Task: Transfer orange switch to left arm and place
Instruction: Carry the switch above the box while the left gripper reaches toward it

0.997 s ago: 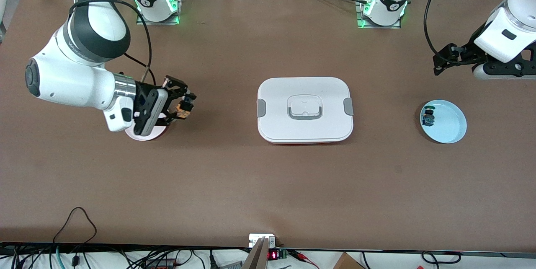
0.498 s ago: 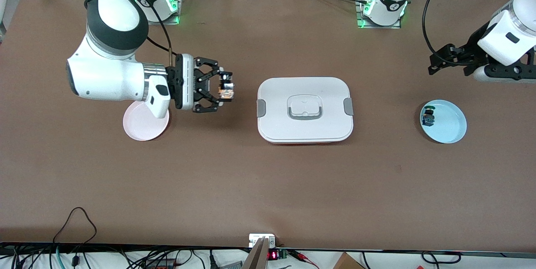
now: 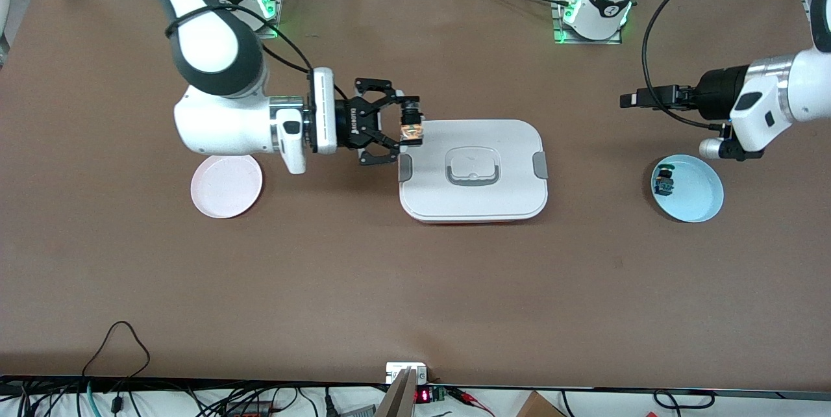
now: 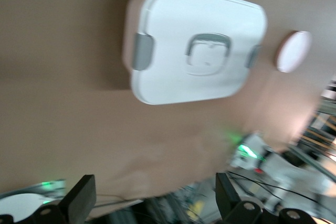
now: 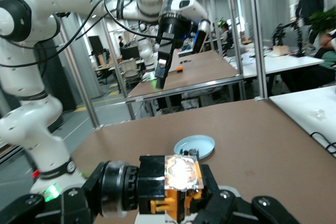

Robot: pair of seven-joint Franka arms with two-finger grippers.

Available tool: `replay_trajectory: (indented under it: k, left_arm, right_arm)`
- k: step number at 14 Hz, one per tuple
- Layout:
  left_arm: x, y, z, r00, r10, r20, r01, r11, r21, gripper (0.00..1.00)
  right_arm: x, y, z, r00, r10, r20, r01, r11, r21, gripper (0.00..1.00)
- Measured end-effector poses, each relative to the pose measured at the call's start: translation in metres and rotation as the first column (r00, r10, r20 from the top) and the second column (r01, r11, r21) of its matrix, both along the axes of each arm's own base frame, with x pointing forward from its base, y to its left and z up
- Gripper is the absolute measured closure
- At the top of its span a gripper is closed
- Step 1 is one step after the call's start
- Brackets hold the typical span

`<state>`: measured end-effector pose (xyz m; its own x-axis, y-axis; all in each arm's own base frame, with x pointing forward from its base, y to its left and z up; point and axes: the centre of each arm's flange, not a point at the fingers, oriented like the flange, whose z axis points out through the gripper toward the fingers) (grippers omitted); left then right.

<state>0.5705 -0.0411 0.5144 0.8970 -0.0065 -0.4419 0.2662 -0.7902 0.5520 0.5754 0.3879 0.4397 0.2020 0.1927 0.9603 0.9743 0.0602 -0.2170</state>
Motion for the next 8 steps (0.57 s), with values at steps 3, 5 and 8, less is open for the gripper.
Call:
replay_trajectory:
  k: [3, 5, 8]
  left_arm:
    - [0.012, -0.016, -0.016, 0.999, 0.002, -0.040, -0.011, 0.970, -0.244, 0.00]
    - [0.021, -0.038, -0.014, 1.000, 0.005, 0.015, 0.001, 0.927, -0.376, 0.00]
    - [0.040, -0.077, -0.019, 0.993, 0.098, 0.058, -0.050, 0.833, -0.551, 0.00]
  right_arm:
    - [-0.011, 0.027, 0.001, 1.000, -0.019, 0.003, 0.019, 0.999, 0.032, 0.28]
    - [-0.017, 0.042, 0.004, 1.000, -0.029, 0.001, 0.029, 0.998, 0.054, 0.28]
    - [-0.023, 0.057, 0.002, 1.000, -0.025, -0.002, 0.025, 0.998, 0.057, 0.28]
